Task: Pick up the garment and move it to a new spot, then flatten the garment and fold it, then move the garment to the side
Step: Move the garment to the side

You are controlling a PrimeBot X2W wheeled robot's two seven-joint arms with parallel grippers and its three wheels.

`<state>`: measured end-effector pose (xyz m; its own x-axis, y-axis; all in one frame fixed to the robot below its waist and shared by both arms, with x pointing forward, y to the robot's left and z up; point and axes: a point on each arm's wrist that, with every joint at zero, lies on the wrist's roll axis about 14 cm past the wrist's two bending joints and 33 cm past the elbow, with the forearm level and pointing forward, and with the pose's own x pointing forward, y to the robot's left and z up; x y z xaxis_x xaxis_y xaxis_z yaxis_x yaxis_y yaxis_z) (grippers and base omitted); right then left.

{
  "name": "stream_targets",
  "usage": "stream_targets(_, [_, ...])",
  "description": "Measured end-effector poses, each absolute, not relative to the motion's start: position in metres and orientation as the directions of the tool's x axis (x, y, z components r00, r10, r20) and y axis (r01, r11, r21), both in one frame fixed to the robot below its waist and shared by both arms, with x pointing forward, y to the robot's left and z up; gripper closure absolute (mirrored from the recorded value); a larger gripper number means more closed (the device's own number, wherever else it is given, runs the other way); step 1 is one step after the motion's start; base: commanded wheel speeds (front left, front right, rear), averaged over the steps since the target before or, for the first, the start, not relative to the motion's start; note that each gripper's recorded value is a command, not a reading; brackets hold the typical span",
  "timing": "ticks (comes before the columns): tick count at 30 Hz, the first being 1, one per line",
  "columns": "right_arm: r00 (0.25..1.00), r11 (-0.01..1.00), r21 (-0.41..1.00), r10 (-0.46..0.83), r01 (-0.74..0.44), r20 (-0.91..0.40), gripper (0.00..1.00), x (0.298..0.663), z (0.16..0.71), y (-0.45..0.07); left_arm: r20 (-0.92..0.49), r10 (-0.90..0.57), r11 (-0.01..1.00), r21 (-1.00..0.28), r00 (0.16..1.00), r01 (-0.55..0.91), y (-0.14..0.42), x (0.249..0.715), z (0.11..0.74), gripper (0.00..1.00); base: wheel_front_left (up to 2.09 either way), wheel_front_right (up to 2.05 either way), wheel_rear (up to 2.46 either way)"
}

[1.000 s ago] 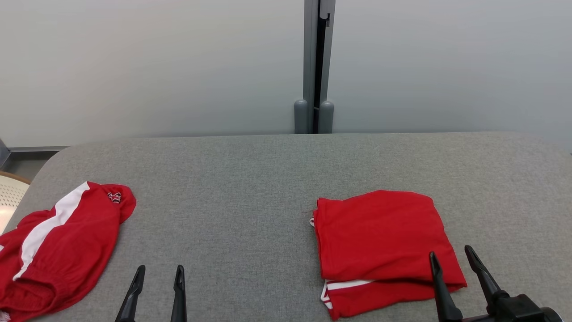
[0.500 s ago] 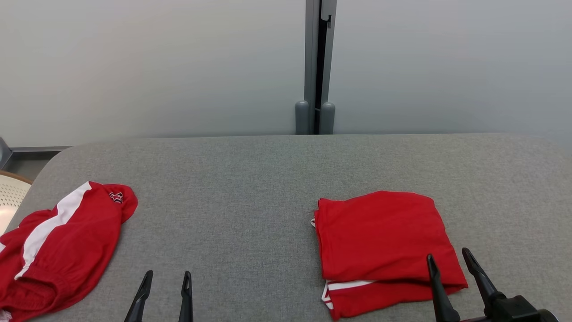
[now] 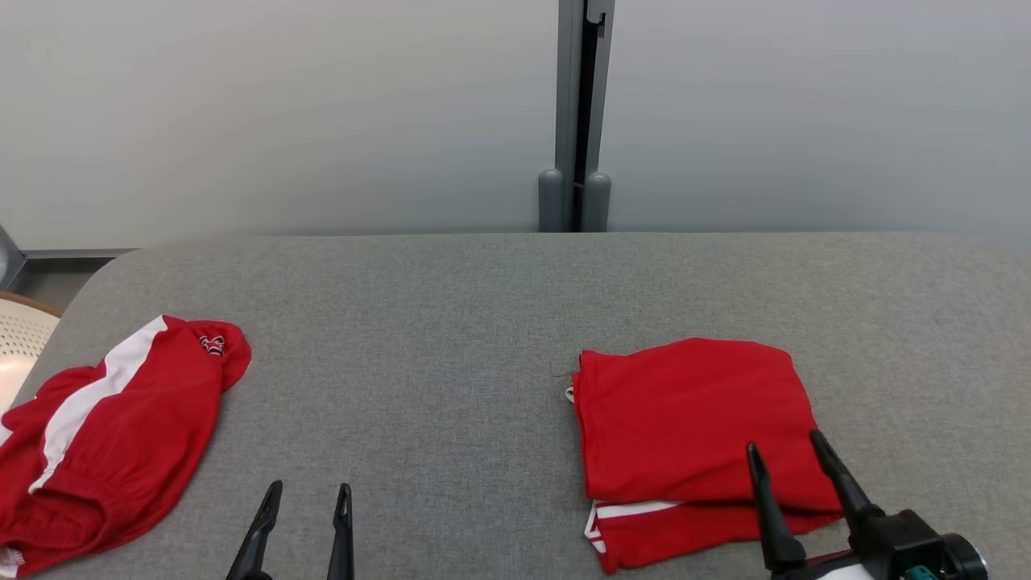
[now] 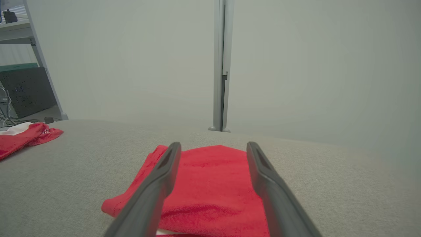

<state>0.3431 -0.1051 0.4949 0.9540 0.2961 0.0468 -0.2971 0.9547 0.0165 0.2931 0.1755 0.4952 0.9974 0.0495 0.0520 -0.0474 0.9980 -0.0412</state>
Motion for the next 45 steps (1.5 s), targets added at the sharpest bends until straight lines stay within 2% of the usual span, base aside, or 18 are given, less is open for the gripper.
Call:
stream_targets(5, [0.941, 0.942, 0.038, 0.335, -0.334, -0.046, 0.0, 0.354, 0.467, -0.097, 0.061, 0.028, 0.999, -0.017, 0.998, -0.027, 0.171, 0.3, 0.499, 0.0, 0.0, 0.0, 0.0])
stream_targets(9, [0.918, 0.926, -0.002, 0.375, -0.378, -0.127, 0.0, 0.375, 0.449, -0.1, 0.064, 0.006, 1.0, -0.017, 0.998, -0.005, 0.166, 0.306, 0.5, 0.0, 0.0, 0.0, 0.0])
stream_targets(13, [0.912, 0.934, -0.053, 0.332, -0.354, -0.241, 0.0, 0.405, 0.433, -0.133, 0.056, -0.011, 1.0, -0.019, 0.998, 0.012, 0.163, 0.312, 0.499, 0.0, 0.0, 0.0, 0.0])
stream_targets(17, [0.893, 0.958, -0.018, 0.261, -0.287, -0.366, 0.0, 0.423, 0.414, -0.164, 0.048, -0.01, 1.0, -0.019, 0.999, 0.011, 0.163, 0.32, 0.497, 0.0, 0.0, 0.0, 0.0])
stream_targets(23, [0.828, 0.975, 0.025, 0.201, -0.22, -0.524, 0.0, 0.425, 0.386, -0.195, 0.013, -0.014, 1.0, -0.025, 1.0, 0.014, 0.163, 0.326, 0.487, 0.0, 0.0, 0.0, 0.0])
stream_targets(30, [0.771, 0.968, 0.099, 0.244, -0.231, -0.589, 0.0, 0.418, 0.366, -0.183, -0.002, -0.034, 0.999, -0.026, 0.999, 0.033, 0.16, 0.338, 0.482, 0.0, 0.0, 0.0, 0.0])
stream_targets(31, [0.766, 0.966, 0.106, 0.251, -0.235, -0.592, 0.03, 0.418, 0.364, -0.181, -0.002, -0.037, 0.999, -0.027, 0.999, 0.037, 0.159, 0.34, 0.482, 0.0, 0.0, 0.0, 0.0])
stream_targets(32, [0.76, 0.964, 0.113, 0.26, -0.24, -0.596, 0.11, 0.418, 0.363, -0.177, -0.002, -0.039, 0.999, -0.026, 0.999, 0.039, 0.159, 0.342, 0.482, 0.0, 0.0, 0.0, 0.0])
stream_targets(34, [0.746, 0.959, 0.12, 0.275, -0.256, -0.607, 0.53, 0.419, 0.359, -0.171, -0.006, -0.047, 0.999, -0.025, 0.999, 0.047, 0.158, 0.346, 0.48, 0.0, 0.0, 0.0, 0.0])
stream_targets(35, [0.741, 0.957, 0.125, 0.282, -0.261, -0.61, 0.67, 0.42, 0.358, -0.169, -0.007, -0.05, 0.998, -0.026, 0.999, 0.049, 0.158, 0.347, 0.48, 0.0, 0.0, 0.0, 0.0])
stream_targets(36, [0.736, 0.955, 0.127, 0.288, -0.268, -0.612, 0.97, 0.421, 0.357, -0.167, -0.007, -0.053, 0.998, -0.025, 0.999, 0.053, 0.157, 0.349, 0.48, 0.0, 0.0, 0.0, 0.0])
stream_targets(39, [0.723, 0.949, 0.126, 0.303, -0.29, -0.621, 1.0, 0.423, 0.355, -0.162, -0.013, -0.058, 0.998, -0.024, 0.998, 0.058, 0.157, 0.353, 0.477, 0.0, 0.0, 0.0, 0.0])
stream_targets(45, [0.782, 0.955, 0.056, 0.272, -0.292, -0.561, 1.0, 0.451, 0.369, -0.179, -0.022, -0.071, 0.997, -0.025, 0.997, 0.07, 0.155, 0.363, 0.473, 0.0, 0.0, 0.0, 0.0])
